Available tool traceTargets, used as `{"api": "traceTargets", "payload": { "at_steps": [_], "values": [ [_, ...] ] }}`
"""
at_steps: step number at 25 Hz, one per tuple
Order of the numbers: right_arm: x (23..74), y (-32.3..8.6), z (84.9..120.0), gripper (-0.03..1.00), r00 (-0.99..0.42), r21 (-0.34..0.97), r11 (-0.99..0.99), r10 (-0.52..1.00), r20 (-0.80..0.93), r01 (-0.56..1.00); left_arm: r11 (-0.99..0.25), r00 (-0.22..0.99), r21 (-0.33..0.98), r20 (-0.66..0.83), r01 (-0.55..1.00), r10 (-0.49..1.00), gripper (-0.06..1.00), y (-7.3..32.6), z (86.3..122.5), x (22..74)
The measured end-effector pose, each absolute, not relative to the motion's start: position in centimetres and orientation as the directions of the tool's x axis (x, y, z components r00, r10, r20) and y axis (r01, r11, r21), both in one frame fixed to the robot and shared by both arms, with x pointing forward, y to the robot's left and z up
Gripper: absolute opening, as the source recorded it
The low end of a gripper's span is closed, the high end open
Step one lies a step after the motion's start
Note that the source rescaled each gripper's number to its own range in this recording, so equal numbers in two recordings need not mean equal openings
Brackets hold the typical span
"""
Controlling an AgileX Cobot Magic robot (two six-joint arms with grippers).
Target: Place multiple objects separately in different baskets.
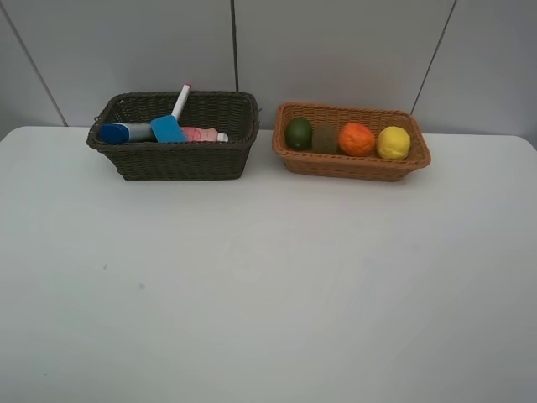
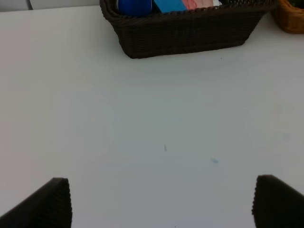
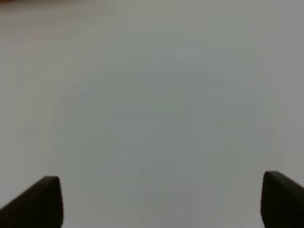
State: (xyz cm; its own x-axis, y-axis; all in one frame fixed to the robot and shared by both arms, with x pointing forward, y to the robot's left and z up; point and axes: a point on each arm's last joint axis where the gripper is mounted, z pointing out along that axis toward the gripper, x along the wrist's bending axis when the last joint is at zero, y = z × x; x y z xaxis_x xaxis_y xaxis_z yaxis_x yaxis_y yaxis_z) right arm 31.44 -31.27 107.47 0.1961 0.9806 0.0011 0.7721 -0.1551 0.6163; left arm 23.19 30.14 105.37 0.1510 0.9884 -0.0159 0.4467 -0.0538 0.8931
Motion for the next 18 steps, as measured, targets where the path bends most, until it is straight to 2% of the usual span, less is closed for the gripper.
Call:
{"api": "traceTargets", "payload": {
  "at_steps": [18],
  "values": [
    [23.0, -29.6, 105.9, 0.97, 0.163, 0.896, -0.108, 0.986, 0.040, 0.430, -0.054, 0.151, 0.893, -0.016, 0.447, 0.988, 1.00, 30.1, 105.4, 23.2]
  ]
}}
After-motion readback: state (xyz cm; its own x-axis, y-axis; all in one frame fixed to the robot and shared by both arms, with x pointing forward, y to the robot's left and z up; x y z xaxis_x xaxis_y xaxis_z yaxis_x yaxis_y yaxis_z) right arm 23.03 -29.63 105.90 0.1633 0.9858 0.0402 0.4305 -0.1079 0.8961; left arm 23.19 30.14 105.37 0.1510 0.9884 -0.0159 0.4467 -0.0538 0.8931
